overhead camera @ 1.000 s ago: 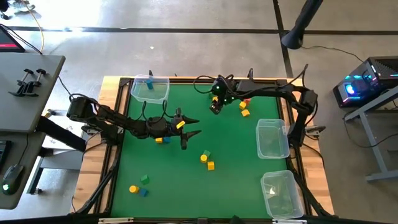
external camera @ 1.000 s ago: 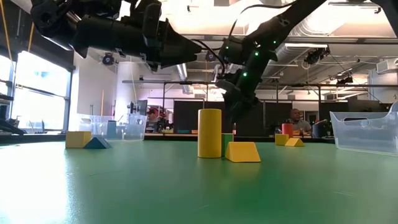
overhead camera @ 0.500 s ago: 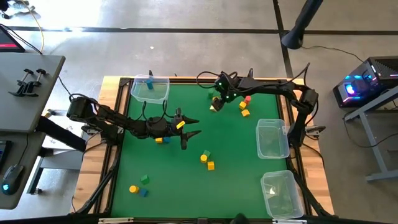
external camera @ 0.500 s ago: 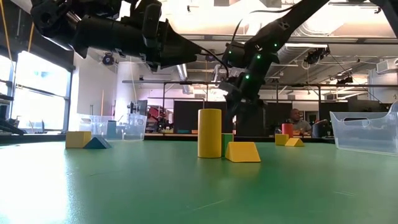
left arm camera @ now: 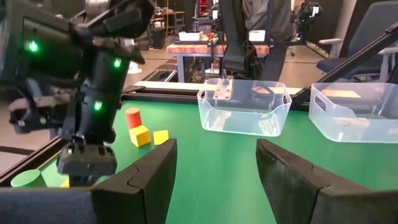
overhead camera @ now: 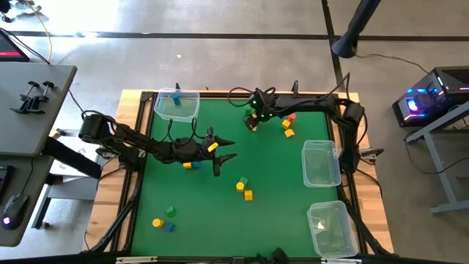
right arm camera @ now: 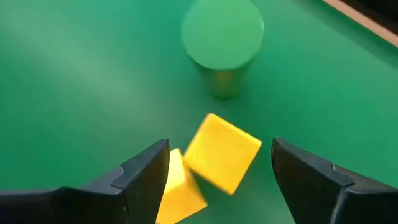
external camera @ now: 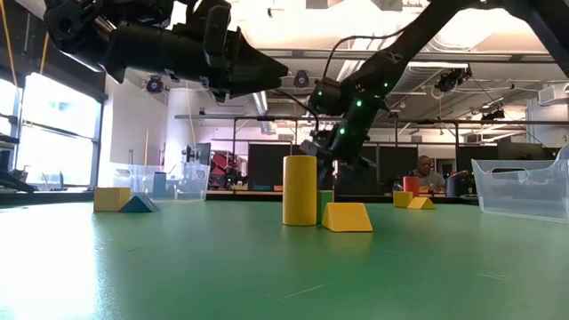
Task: Sort blocks by size
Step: Put the top yellow cube block into the middle transparent bin
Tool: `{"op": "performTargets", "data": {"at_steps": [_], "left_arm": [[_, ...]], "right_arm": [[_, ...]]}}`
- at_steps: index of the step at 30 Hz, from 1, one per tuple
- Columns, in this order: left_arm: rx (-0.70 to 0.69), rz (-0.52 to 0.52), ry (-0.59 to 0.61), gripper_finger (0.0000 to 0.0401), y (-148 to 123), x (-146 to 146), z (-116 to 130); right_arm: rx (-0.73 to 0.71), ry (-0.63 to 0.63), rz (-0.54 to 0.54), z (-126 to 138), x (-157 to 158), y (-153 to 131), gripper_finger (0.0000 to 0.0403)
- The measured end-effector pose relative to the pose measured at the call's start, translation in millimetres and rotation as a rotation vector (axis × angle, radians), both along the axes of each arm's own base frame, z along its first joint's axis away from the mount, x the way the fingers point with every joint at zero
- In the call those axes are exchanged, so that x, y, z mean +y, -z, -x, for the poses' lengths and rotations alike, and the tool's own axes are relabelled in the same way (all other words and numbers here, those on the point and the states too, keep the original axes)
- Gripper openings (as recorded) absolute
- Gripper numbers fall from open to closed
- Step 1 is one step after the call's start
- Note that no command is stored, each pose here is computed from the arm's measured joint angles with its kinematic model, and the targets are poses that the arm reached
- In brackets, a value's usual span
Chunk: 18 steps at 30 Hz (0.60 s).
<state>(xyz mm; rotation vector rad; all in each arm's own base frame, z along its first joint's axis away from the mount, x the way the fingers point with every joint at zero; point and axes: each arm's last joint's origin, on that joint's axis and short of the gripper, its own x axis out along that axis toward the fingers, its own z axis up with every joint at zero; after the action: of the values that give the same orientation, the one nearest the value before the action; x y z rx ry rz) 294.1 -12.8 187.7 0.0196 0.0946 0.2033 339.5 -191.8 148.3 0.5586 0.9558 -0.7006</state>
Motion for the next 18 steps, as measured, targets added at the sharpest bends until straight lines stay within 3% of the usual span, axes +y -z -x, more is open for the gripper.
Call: {"op": "performTargets", "data": {"at_steps": [9, 18], "left_arm": [[0.0, 0.0, 0.0, 0.0207, 0.0, 0.0, 0.0], [-0.001, 0.001, 0.0, 0.0207, 0.0, 0.0, 0.0]], "right_arm": [[0.028, 0.029, 0.037, -2.5, -3.2, 12.2, 0.0265], [0.003, 0.033, 0.047, -4.8, -3.6, 10.9, 0.0197]]}}
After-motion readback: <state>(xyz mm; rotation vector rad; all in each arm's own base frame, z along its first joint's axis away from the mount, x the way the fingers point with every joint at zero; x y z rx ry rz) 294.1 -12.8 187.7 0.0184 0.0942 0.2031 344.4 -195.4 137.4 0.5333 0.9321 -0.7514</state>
